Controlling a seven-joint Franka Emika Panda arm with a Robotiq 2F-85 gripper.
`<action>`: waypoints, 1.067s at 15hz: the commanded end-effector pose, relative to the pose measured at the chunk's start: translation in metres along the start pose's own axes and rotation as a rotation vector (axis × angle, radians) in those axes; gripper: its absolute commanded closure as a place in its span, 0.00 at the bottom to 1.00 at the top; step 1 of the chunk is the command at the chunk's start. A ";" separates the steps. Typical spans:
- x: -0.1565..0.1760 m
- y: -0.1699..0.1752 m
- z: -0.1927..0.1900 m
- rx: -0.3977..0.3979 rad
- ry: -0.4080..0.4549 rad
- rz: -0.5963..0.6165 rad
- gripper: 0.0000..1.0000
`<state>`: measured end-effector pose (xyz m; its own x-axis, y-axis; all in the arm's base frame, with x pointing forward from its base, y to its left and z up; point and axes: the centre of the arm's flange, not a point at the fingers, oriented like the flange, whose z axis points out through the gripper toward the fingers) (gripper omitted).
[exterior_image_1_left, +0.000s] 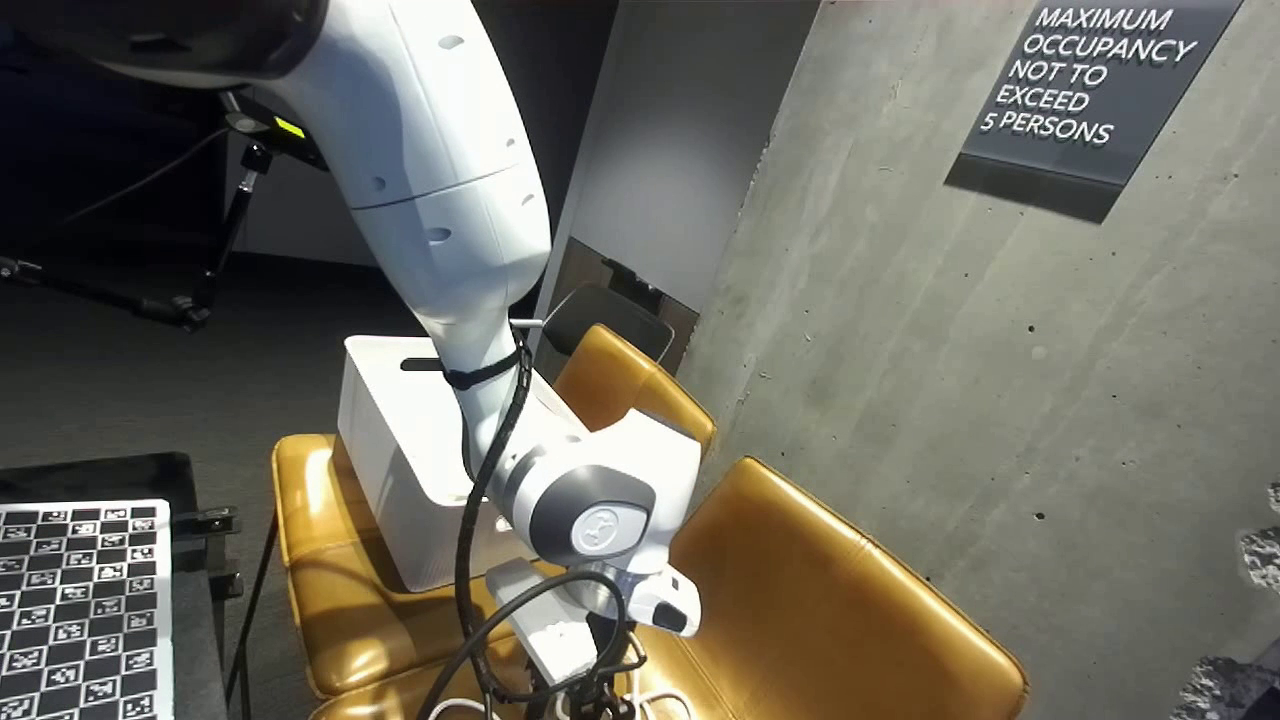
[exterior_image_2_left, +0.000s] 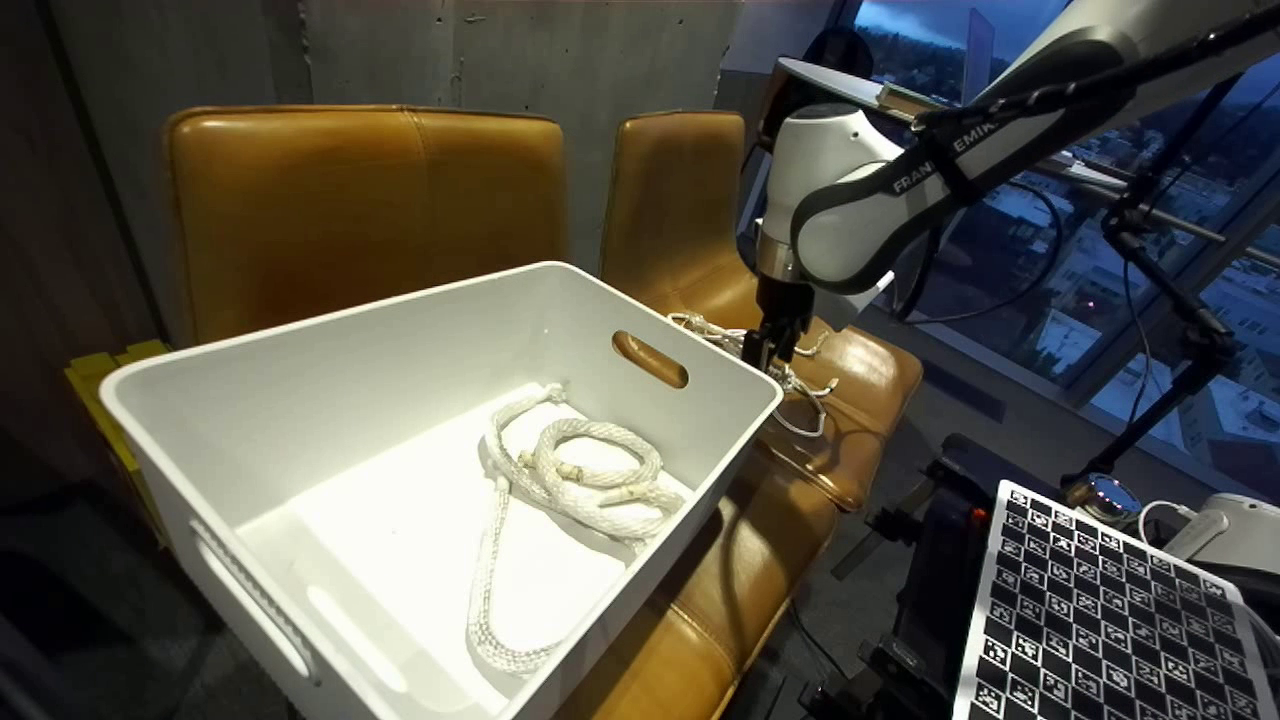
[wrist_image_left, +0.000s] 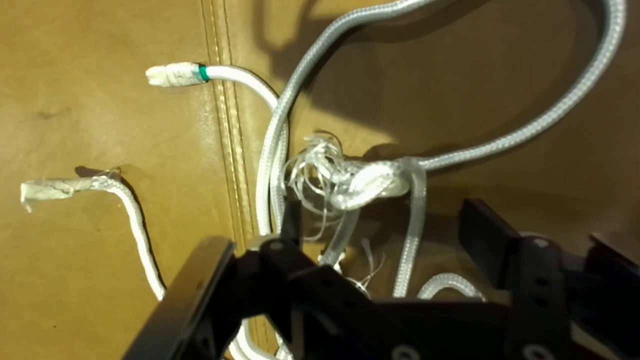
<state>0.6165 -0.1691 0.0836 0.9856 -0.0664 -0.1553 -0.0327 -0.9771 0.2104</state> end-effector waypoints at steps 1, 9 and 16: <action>0.008 0.005 0.009 -0.011 -0.026 0.039 0.49; 0.001 -0.005 -0.012 -0.023 -0.023 0.045 1.00; 0.003 -0.007 -0.079 -0.064 0.026 0.054 0.99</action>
<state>0.6365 -0.1522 0.1217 0.9870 -0.1018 -0.1241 -0.0685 -0.9663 0.2481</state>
